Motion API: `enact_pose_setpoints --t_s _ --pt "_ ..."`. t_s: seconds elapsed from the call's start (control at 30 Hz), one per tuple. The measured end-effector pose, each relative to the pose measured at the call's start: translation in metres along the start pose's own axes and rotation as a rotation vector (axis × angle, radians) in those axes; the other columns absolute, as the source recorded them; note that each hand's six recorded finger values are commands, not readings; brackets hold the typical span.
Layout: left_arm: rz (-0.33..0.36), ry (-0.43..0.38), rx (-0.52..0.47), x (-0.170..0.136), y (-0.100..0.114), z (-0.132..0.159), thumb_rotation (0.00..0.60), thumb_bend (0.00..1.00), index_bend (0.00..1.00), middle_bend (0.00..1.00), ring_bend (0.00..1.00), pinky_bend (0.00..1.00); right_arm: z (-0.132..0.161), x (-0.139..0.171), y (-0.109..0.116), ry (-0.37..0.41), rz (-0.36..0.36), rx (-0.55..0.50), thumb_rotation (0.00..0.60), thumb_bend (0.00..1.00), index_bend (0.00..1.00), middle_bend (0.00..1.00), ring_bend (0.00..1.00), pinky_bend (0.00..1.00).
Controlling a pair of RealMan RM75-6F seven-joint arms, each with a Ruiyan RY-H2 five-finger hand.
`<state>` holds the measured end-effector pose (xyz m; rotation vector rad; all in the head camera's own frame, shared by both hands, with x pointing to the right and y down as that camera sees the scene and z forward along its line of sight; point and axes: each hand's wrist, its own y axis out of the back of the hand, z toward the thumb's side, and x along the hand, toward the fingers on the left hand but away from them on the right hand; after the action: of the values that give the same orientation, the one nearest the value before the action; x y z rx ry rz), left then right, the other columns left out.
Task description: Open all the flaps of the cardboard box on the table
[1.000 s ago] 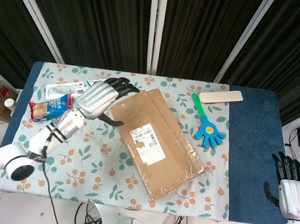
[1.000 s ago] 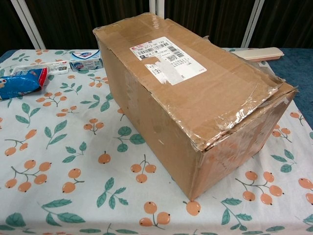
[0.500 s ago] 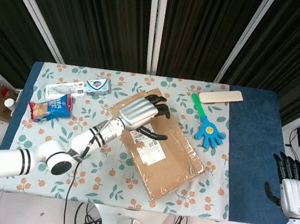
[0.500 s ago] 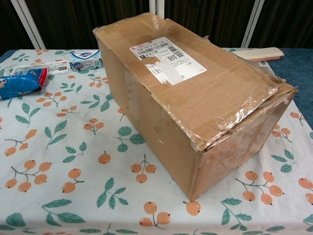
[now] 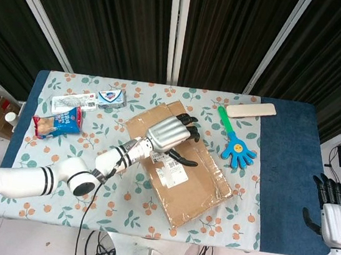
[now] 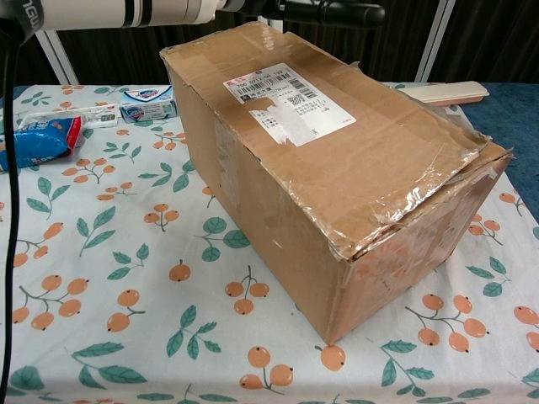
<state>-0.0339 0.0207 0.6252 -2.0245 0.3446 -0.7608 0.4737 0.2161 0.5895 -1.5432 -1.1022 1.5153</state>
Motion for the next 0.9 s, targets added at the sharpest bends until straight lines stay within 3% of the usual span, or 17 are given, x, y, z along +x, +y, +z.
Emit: enact_pose_setpoints --t_s 0.4,0.67,0.9 --pt "-0.026 -0.008 0.057 0.0 -0.004 -0.003 0.0 0.0 0.46 0.44 0.1 0.15 0.0 -0.002 0.002 -0.005 -0.013 -0.006 0.6 0.29 0.0 0.0 0.0 0.0" --pt "0.008 -0.043 0.071 -0.002 0.007 0.004 0.0 0.0 0.58 0.55 0.12 0.14 0.0 -0.002 0.004 -0.01 -0.018 -0.01 0.6 0.29 0.0 0.0 0.0 0.0" --pt "0.033 -0.061 0.061 -0.011 0.023 0.008 0.0 0.0 0.62 0.58 0.14 0.14 0.001 -0.003 0.005 -0.01 -0.02 -0.011 0.6 0.28 0.0 0.0 0.0 0.0"
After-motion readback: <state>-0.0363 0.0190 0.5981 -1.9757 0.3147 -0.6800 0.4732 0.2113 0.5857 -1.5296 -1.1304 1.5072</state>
